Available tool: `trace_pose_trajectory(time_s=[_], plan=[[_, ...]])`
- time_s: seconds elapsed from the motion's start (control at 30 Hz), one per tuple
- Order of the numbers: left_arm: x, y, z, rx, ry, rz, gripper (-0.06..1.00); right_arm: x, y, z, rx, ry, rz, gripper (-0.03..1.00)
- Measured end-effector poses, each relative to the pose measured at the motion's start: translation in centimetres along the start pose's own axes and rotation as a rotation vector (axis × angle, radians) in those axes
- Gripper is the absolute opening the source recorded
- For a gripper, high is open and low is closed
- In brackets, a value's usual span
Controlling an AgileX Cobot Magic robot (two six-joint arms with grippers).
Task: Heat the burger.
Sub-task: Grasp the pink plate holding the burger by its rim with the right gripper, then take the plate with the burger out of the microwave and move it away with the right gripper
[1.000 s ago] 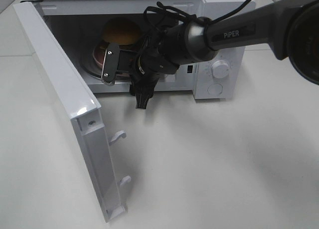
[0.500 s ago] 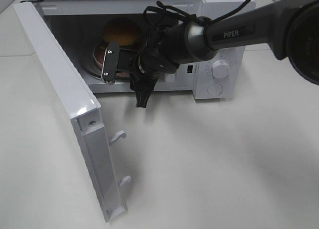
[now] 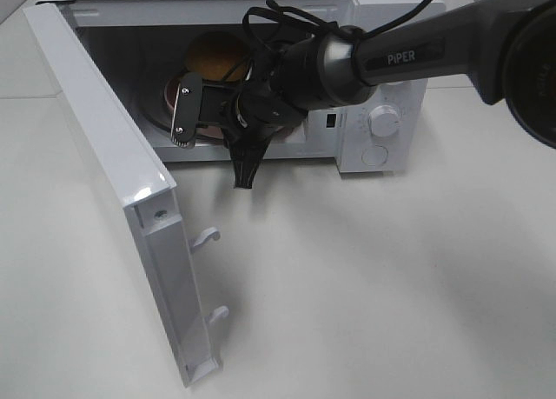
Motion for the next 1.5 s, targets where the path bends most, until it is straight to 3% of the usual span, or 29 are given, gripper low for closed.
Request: trace_pose_trajectory(time_s=[0.97,1.5], plan=[[0.0,0.0,0.0,0.0,0.0,0.0,0.0,3.1,1.7,-0.7,0.12,0.015,-0.006,0.15],[0.0,0.0,0.0,0.0,0.0,0.0,0.0,7.5,0.7,1.6,0.318,0.026,-0.088,0.15]])
Point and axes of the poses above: a point on each arm's last joint axis where the gripper is mounted, x pointing back along that axis away from the gripper, z along the wrist's bending axis when the last joint is at zero, y = z × x, the point moved 7 cm from there along -x, pointing out along that axis toward the gripper, and after that the axes turned 3 degrees about x, right-handed, at the moved point
